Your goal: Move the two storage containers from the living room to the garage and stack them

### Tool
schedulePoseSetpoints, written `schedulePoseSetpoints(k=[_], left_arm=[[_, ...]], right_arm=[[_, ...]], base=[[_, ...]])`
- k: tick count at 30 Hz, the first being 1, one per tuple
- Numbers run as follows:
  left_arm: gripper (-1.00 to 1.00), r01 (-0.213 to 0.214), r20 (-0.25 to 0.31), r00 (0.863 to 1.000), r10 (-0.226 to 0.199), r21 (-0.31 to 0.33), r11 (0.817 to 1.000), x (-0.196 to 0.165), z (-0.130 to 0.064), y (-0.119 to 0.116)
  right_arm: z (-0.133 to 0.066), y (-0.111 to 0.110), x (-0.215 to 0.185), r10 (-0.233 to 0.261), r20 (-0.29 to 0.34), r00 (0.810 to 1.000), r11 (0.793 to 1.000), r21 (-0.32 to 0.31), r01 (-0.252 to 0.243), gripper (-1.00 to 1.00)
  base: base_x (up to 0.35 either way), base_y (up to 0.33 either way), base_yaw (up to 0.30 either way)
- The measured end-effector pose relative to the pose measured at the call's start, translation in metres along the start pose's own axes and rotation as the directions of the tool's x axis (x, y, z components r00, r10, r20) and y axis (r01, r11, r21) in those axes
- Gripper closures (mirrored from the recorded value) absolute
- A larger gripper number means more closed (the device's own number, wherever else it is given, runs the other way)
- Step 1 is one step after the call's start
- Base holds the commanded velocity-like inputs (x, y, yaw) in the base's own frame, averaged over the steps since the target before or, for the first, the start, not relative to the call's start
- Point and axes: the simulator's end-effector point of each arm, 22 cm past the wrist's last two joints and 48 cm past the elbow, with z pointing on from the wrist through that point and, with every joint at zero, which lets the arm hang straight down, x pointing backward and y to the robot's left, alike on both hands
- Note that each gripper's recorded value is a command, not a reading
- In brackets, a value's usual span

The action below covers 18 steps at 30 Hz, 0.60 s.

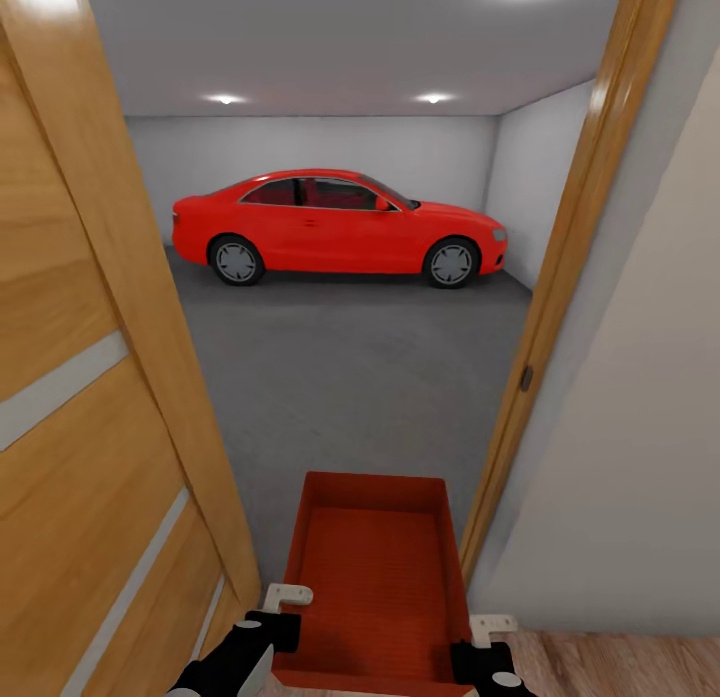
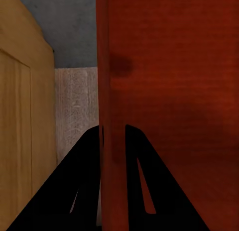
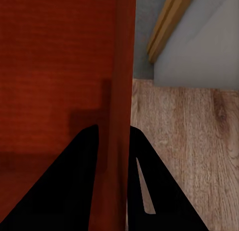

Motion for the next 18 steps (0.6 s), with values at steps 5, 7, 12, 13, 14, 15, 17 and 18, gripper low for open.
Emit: schedulePoseSetpoints(k=[5, 7, 12, 13, 14, 15, 17, 18], left_arm=[[1.00, -0.001, -0.002, 1.000, 0.001, 0.000, 1.000, 0.0012, -0.0003, -0.0002], [1.00, -0.001, -0.002, 1.000, 0.001, 0.000, 1.000, 0.0008, -0.0003, -0.0001], [1.00, -0.001, 0.000, 1.000, 0.001, 0.000, 1.000, 0.0006, -0.0003, 0.0000], [1.00, -0.001, 0.000, 1.000, 0.001, 0.000, 1.000, 0.0004, -0.0002, 0.0000], [1.00, -0.001, 0.000, 1.000, 0.001, 0.000, 1.000, 0.0003, -0.0001, 0.0000], [1.00, -0.001, 0.000, 1.000, 0.001, 0.000, 1.000, 0.0003, 0.0000, 0.0000], [1.00, -0.001, 0.000, 1.000, 0.001, 0.000, 1.000, 0.0001, 0.0000, -0.0001], [1.00, 0.000, 0.001, 1.000, 0.000, 0.000, 1.000, 0.0000, 0.0001, 0.0000]], right_arm=[[-0.0004, -0.0002, 0.0011, -0.001, -0.002, 1.000, 1.000, 0.000, 0.001, 1.00], [-0.0004, -0.0001, 0.0007, 0.000, -0.001, 1.000, 1.000, 0.000, 0.000, 1.00], [-0.0004, -0.0001, 0.0005, 0.000, 0.000, 1.000, 1.000, 0.000, 0.000, 1.00], [-0.0003, -0.0001, 0.0005, 0.000, 0.000, 1.000, 1.000, 0.000, 0.000, 1.00], [-0.0002, 0.0000, 0.0003, 0.000, 0.000, 1.000, 1.000, 0.000, 0.000, 1.00], [-0.0001, 0.0000, 0.0003, 0.000, 0.000, 1.000, 1.000, 0.000, 0.000, 1.00], [0.0000, 0.0000, 0.0002, 0.000, 0.000, 1.000, 1.000, 0.000, 0.000, 1.00], [0.0000, 0.0000, 0.0000, 0.000, 0.001, 1.000, 1.000, 0.001, 0.000, 1.00]], base=[[0.289, 0.000, 0.000], [0.320, 0.000, 0.000], [0.301, 0.000, 0.000], [0.166, 0.000, 0.000], [0.106, 0.000, 0.000], [0.054, 0.000, 0.000], [0.029, 0.000, 0.000], [0.014, 0.000, 0.000]])
